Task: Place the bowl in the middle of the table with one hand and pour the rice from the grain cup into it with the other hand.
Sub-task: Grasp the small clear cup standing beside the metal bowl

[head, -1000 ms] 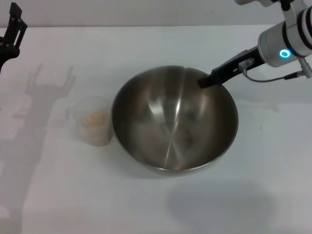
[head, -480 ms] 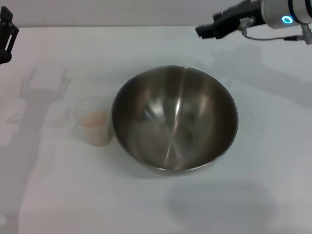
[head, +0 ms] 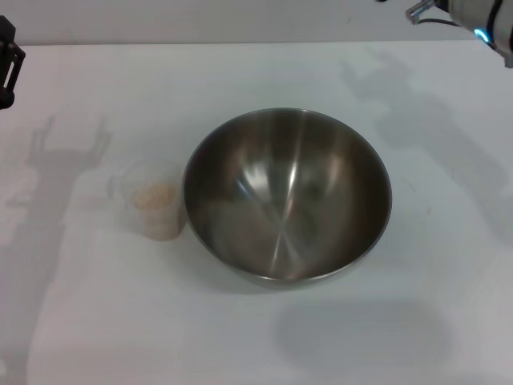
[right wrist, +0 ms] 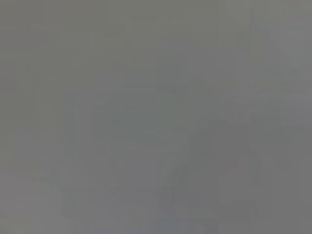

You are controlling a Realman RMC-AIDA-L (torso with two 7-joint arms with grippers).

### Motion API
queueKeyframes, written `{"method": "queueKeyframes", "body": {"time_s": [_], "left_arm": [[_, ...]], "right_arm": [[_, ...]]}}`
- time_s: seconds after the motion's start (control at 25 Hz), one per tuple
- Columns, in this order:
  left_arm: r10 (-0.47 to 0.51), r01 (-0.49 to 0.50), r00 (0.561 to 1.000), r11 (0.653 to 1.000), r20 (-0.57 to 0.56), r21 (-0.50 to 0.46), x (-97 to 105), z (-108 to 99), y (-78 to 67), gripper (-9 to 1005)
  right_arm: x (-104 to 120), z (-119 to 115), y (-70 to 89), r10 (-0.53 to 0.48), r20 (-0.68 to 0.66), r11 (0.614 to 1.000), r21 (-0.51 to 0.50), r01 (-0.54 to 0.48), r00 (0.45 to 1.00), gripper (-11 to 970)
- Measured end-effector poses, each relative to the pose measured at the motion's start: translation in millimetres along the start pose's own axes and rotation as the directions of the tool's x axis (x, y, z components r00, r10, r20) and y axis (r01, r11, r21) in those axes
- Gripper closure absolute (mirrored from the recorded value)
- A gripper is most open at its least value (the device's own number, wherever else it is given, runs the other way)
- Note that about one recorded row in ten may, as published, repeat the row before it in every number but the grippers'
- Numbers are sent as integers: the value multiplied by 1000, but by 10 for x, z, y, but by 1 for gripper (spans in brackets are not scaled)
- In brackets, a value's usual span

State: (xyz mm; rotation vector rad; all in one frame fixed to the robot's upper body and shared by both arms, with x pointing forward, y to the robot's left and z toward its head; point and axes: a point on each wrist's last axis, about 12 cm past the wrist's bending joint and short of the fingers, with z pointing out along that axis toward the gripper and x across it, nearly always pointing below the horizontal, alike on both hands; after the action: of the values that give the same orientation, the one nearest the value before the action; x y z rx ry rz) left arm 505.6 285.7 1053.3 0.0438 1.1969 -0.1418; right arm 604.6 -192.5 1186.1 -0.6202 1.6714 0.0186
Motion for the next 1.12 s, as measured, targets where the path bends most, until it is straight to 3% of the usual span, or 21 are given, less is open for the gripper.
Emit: {"method": "queueKeyframes", "body": {"time_s": [0.32, 0.48, 0.56, 0.68, 0.88, 1.12], "left_arm": [[2, -1, 1000, 1000, -14, 8, 16, -18, -3, 166], [-2, 2, 1000, 1000, -21, 4, 21, -50, 7, 166], [-2, 2, 1000, 1000, -22, 2, 23, -61, 13, 166], [-4, 4, 1000, 1000, -31, -6, 30, -108, 26, 166], [-13, 13, 999, 1000, -44, -11, 44, -187, 11, 166], [-10, 12, 996, 1000, -89, 27, 81, -397, -37, 166]], "right_arm": [[396, -193, 184, -46, 333, 965, 257, -43, 942, 346], [734, -398, 274, -14, 494, 945, 291, -150, 869, 333], [890, -507, 259, 9, 558, 939, 280, -198, 830, 262], [1099, -626, 200, 90, 594, 933, 231, -277, 799, 156], [1384, -731, 108, 181, 555, 919, 199, -341, 812, 144], [1551, -820, 69, 196, 517, 915, 209, -346, 833, 142]]}}
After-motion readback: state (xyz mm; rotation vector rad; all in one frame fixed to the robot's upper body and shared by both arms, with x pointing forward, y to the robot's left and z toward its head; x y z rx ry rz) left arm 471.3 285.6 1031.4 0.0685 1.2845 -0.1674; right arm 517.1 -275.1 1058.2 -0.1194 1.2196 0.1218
